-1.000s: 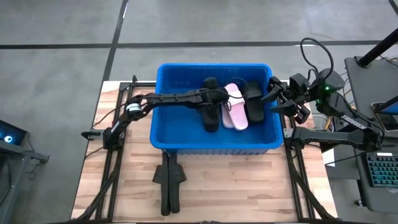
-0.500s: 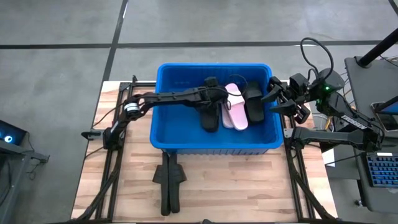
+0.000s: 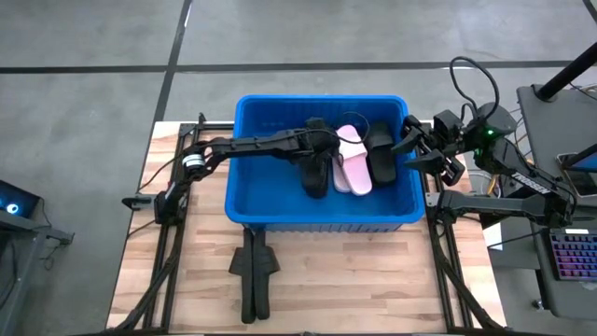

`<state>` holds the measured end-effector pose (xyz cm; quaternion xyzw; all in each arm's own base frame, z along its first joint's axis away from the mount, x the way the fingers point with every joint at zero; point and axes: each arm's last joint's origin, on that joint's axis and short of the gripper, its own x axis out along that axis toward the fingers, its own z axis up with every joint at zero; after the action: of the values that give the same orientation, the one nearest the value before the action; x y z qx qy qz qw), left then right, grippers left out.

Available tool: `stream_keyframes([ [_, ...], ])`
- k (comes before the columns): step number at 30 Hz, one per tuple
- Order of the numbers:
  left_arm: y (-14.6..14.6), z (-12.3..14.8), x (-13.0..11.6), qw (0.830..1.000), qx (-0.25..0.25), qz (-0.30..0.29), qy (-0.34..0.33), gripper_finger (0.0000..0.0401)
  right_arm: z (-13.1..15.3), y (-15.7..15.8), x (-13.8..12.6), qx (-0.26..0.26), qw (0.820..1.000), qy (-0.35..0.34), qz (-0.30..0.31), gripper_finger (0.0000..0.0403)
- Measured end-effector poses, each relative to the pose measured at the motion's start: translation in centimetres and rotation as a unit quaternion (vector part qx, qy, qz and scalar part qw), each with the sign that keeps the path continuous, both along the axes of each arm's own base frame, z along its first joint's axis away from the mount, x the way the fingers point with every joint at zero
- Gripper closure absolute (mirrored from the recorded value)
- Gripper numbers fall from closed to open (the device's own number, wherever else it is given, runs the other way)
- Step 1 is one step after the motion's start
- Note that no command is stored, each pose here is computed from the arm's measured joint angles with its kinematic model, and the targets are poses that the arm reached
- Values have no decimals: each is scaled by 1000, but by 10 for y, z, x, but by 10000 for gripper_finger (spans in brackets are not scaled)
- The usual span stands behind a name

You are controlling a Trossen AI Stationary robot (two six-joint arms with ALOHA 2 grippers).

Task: Pick and place slides into bin
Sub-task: Put the black slide into the blue bin

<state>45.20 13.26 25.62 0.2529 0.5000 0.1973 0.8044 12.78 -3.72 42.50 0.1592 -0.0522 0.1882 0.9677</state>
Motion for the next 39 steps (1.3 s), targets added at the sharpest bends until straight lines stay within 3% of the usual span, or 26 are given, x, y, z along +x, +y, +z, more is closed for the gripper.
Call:
stream_keyframes([
  [9, -9, 25, -12, 1000, 2, -5, -6, 30, -1, 0, 0, 3, 1000, 7, 0, 202],
  [14, -23, 51, -20, 999, 10, -18, -38, 30, -1, 0, 1, 3, 1000, 7, 0, 202],
  [21, -52, 96, -37, 987, -39, 16, -154, 30, -1, 0, 0, -4, 1000, 5, -1, 202],
  [26, -63, 138, -64, 951, -121, 74, -275, 30, -1, 0, 0, -6, 1000, 4, -1, 202],
  [32, -77, 184, -98, 868, -298, 69, -391, 31, -1, 0, 0, -32, 999, -6, -6, 202],
  [35, -90, 195, -117, 843, -380, 58, -376, 31, -1, 0, 0, -32, 999, -6, -6, 202],
  [39, -119, 202, -151, 827, -472, 54, -301, 31, -1, 0, 0, -33, 999, -7, -6, 202],
])
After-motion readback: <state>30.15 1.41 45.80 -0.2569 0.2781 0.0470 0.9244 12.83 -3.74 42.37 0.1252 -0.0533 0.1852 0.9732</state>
